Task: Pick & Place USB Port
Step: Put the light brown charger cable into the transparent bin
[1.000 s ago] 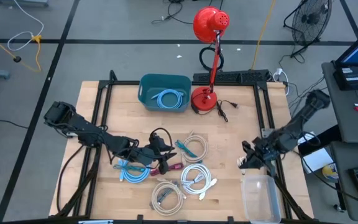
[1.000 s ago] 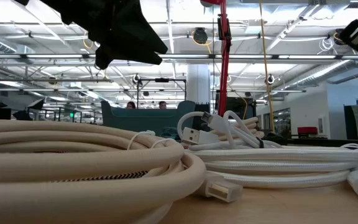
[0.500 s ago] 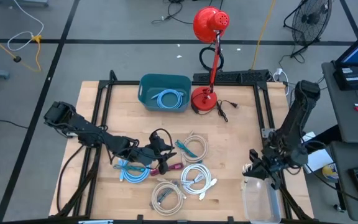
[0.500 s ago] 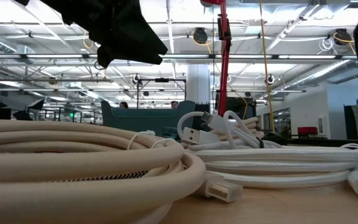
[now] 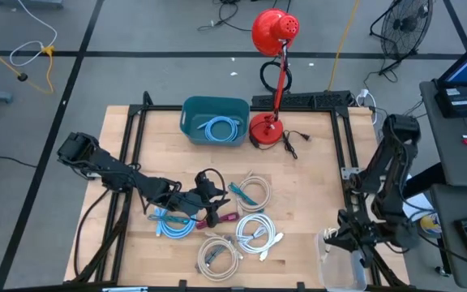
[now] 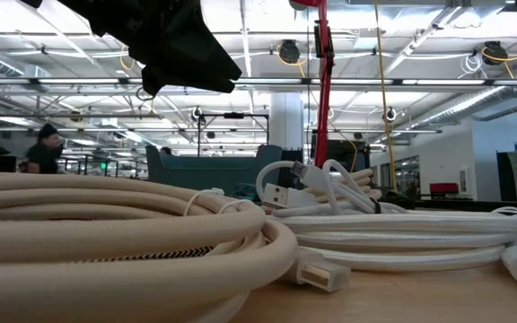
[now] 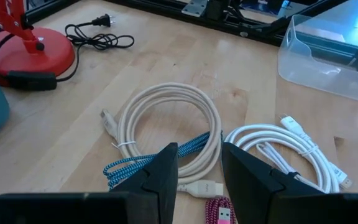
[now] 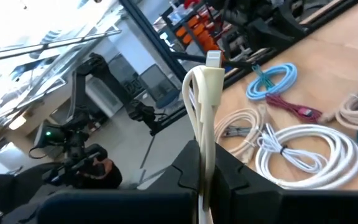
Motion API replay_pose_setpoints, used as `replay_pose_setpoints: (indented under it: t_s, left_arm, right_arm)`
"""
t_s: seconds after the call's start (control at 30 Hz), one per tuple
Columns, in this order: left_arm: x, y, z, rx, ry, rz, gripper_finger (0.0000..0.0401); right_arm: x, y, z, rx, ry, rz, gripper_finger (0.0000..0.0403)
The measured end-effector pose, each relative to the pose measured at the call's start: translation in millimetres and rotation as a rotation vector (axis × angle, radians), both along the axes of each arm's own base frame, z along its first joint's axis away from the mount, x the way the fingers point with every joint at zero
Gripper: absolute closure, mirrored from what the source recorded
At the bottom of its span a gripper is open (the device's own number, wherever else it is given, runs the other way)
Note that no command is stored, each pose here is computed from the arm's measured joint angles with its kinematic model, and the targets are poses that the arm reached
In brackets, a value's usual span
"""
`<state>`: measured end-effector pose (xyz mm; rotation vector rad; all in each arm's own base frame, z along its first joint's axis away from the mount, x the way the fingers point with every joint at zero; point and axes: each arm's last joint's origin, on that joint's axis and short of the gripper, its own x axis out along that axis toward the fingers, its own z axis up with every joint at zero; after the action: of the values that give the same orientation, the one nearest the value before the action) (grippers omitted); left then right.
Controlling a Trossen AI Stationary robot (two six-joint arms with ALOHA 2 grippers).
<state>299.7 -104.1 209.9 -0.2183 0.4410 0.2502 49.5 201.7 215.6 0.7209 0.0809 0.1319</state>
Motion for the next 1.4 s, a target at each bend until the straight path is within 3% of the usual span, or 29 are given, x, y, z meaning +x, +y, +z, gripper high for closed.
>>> replay_pose_setpoints:
  t_s: [0.37, 0.73, 1.4]
  left_arm:
    - [-0.2, 0.7, -0.2, 0.012, 0.007, -0.005, 0.0274]
    - [-2.0, 0.7, -2.9, 0.006, 0.037, 0.002, 0.0274]
    - [-2.6, 0.3, -3.5, -0.013, 0.040, 0.010, 0.0274]
  right_arm:
    - [-8.4, 24.3, 16.1, -0.004, -0.019, -0.025, 0.0403]
    - [-17.2, 26.3, 1.0, -0.054, 0.005, 0.013, 0.0403]
    - [-17.2, 23.7, -19.8, 0.030, 0.114, 0.083, 0.0403]
